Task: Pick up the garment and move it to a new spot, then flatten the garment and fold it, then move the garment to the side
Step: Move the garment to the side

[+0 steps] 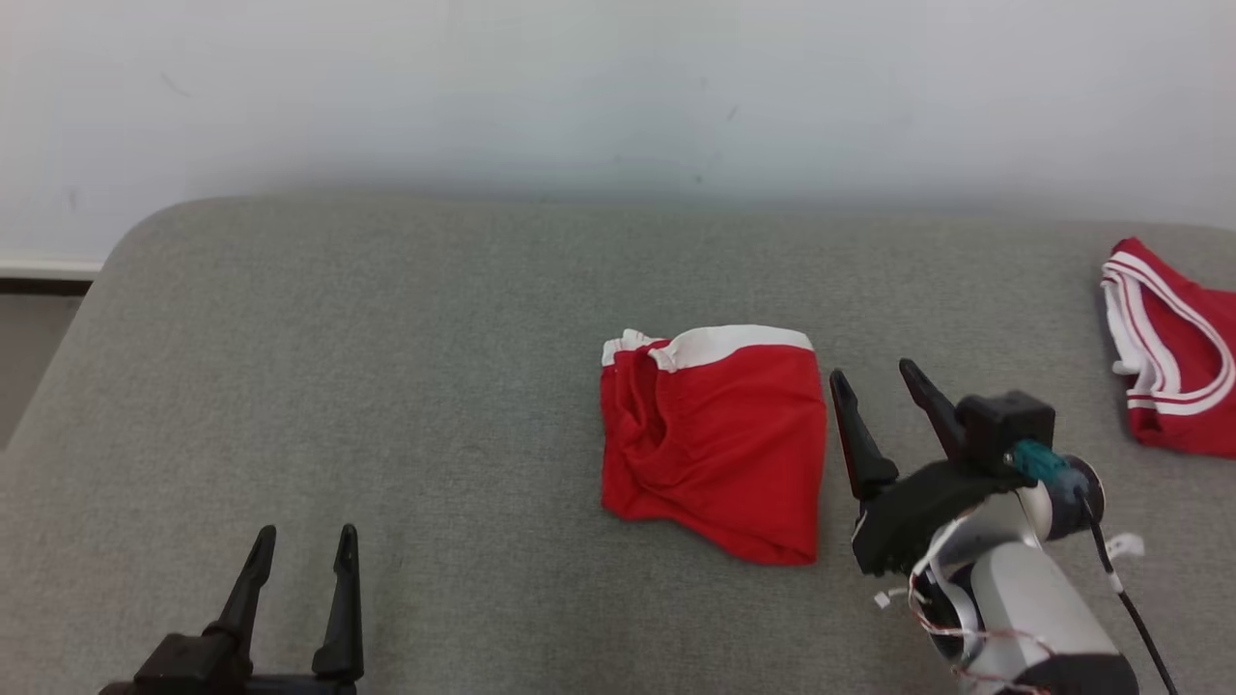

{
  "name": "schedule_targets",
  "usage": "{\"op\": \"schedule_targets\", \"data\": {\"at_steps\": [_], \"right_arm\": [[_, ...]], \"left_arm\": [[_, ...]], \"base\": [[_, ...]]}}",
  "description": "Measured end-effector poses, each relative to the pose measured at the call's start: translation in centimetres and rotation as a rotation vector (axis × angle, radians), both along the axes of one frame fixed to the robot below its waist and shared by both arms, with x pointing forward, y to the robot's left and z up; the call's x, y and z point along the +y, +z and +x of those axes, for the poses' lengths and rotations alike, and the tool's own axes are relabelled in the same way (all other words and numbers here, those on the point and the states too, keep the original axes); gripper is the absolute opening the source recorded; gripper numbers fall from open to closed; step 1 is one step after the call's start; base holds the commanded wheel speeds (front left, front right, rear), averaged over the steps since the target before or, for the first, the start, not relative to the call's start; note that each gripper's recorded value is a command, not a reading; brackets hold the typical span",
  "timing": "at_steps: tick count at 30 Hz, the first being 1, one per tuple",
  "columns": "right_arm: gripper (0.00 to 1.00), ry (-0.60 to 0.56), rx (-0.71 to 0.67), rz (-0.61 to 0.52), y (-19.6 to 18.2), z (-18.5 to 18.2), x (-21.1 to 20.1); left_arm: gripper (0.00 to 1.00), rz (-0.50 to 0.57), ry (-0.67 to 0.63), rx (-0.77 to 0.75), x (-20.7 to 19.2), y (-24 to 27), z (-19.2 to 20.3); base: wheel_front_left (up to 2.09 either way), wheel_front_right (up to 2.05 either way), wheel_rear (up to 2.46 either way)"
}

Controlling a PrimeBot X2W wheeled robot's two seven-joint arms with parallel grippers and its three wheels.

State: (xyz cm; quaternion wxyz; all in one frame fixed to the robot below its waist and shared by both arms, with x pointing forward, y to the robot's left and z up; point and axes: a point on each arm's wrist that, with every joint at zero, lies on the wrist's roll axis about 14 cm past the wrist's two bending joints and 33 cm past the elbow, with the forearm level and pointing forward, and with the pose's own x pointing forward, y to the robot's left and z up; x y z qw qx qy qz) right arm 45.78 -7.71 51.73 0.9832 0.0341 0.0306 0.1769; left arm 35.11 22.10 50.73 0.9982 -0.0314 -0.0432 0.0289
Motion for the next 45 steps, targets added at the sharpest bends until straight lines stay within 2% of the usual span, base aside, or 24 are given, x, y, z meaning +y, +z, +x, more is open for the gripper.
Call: {"op": "schedule_targets", "data": {"at_steps": [6, 13, 21, 25, 26, 27, 28, 34, 39, 45], "right_arm": [[1.00, 0.016, 0.088, -0.033, -2.2, 2.6, 1.2], [1.00, 0.006, 0.241, -0.067, -6.7, 4.3, 1.4], [1.00, 0.014, 0.385, -0.068, -11.7, 3.5, 2.2], [1.00, 0.013, 0.416, -0.022, -12.3, 3.3, 2.7], [0.83, 0.020, 0.422, -0.007, -12.4, 3.3, 3.0], [0.25, 0.027, 0.421, -0.001, -12.4, 3.2, 3.4], [0.00, 0.036, 0.420, -0.001, -12.4, 3.2, 3.6], [0.00, 0.068, 0.388, -0.031, -11.9, 3.6, 4.2], [0.00, 0.099, 0.353, -0.149, -11.4, 4.6, 2.7], [0.00, 0.110, 0.278, -0.288, -9.6, 7.5, -0.6]], "left_arm": [[1.00, -0.003, 0.016, 0.015, 0.4, -0.4, 0.3], [1.00, -0.003, 0.020, 0.027, 0.6, -0.8, 1.4], [1.00, -0.007, 0.046, 0.051, 1.5, -1.5, 1.7], [1.00, -0.006, 0.046, 0.058, 1.6, -1.7, 1.8], [1.00, -0.005, 0.046, 0.058, 1.6, -1.7, 1.9], [1.00, -0.005, 0.045, 0.057, 1.6, -1.7, 2.0], [1.00, -0.004, 0.043, 0.056, 1.5, -1.6, 2.2], [1.00, -0.007, 0.022, 0.059, 0.9, -1.8, 2.7], [1.00, -0.009, -0.022, 0.063, -0.4, -2.1, 3.7], [1.00, -0.006, -0.085, 0.057, -2.2, -2.2, 5.9]], "base": [[0.00, 0.00, 0.00], [0.00, 0.00, 0.00], [0.00, 0.00, 0.00], [0.00, 0.00, 0.00], [0.00, 0.00, 0.00], [0.00, 0.00, 0.00], [0.00, 0.00, 0.00], [0.00, 0.00, 0.00], [0.00, 0.00, 0.00], [0.00, 0.00, 0.00]]}}
